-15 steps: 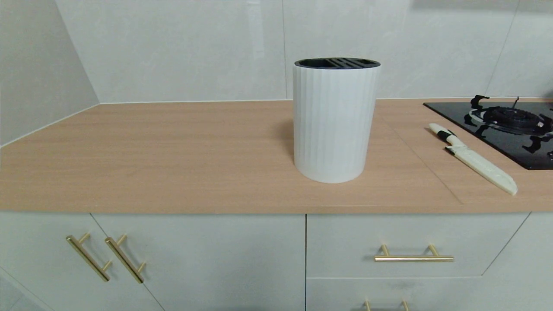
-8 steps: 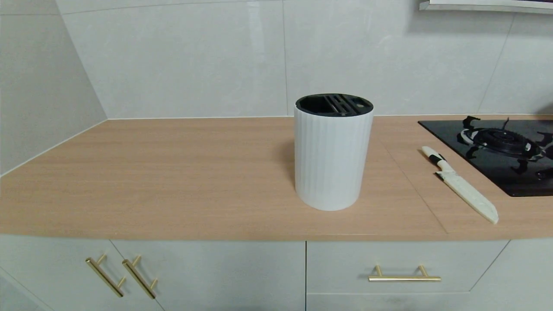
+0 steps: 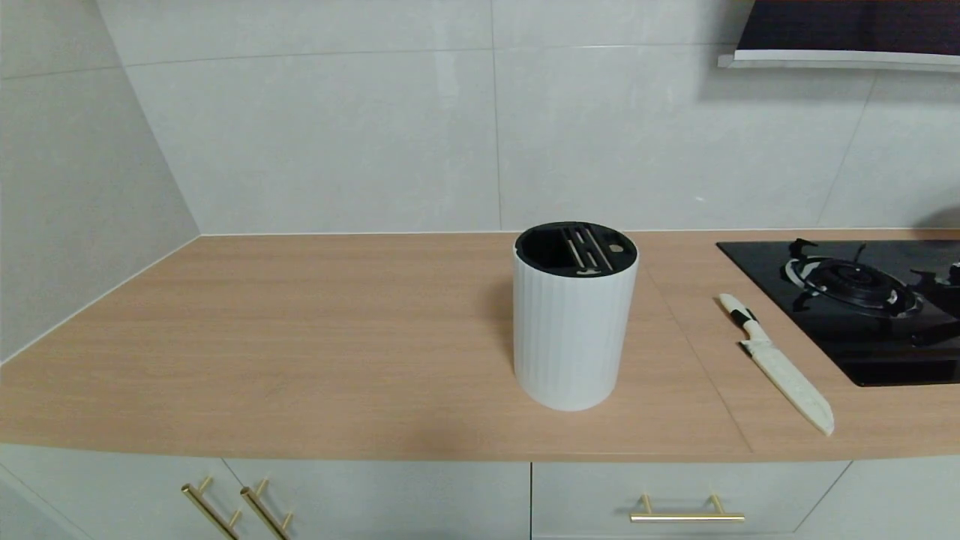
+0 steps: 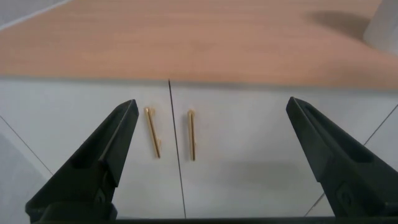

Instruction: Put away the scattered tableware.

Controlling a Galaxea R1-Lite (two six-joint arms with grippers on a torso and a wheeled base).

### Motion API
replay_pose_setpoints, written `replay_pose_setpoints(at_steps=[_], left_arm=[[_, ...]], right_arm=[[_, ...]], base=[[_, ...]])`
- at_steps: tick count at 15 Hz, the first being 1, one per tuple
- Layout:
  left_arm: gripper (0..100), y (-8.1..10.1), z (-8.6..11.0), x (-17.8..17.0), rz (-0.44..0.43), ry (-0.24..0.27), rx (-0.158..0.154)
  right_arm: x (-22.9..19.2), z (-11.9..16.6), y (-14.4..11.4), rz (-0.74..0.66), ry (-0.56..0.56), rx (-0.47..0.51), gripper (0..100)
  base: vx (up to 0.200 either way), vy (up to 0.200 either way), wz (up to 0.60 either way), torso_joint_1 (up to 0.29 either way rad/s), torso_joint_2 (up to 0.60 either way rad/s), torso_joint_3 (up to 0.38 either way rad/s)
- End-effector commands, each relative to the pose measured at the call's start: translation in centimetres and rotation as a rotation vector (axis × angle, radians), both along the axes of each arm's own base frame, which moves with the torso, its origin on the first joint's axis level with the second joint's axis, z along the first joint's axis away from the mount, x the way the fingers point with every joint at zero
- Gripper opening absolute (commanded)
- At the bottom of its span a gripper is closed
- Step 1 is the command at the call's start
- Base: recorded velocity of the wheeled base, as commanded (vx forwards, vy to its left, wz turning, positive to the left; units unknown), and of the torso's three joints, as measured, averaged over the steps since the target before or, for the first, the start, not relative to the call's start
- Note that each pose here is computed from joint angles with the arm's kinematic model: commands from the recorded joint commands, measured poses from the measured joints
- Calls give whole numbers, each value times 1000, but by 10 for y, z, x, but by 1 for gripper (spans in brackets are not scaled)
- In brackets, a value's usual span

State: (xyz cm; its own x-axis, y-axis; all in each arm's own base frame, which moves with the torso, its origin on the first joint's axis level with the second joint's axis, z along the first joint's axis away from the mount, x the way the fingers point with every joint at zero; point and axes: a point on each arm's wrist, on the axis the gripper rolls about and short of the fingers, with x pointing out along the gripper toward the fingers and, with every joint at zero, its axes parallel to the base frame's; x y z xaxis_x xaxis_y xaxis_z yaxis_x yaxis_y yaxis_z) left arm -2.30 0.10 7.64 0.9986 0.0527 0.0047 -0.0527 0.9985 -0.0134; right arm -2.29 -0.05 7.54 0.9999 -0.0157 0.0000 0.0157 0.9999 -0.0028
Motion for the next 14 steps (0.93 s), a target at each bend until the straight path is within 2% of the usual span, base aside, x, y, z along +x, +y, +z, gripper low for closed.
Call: replay_pose_setpoints(at_steps=[1,10,14], left_arm=[[100,0,0,0,1,0,-1],[100,0,0,0,-1,-1,-1],[100,0,0,0,1,2,-1]], right_arm=[[0,0,0,0,2,0,100],[0,0,0,0,2,0,100],[0,0,0,0,2,0,100]], base=[[0,0,0,232,-525,-290],[0,0,0,254,-571,-316],[0,0,0,177,-389,-205]])
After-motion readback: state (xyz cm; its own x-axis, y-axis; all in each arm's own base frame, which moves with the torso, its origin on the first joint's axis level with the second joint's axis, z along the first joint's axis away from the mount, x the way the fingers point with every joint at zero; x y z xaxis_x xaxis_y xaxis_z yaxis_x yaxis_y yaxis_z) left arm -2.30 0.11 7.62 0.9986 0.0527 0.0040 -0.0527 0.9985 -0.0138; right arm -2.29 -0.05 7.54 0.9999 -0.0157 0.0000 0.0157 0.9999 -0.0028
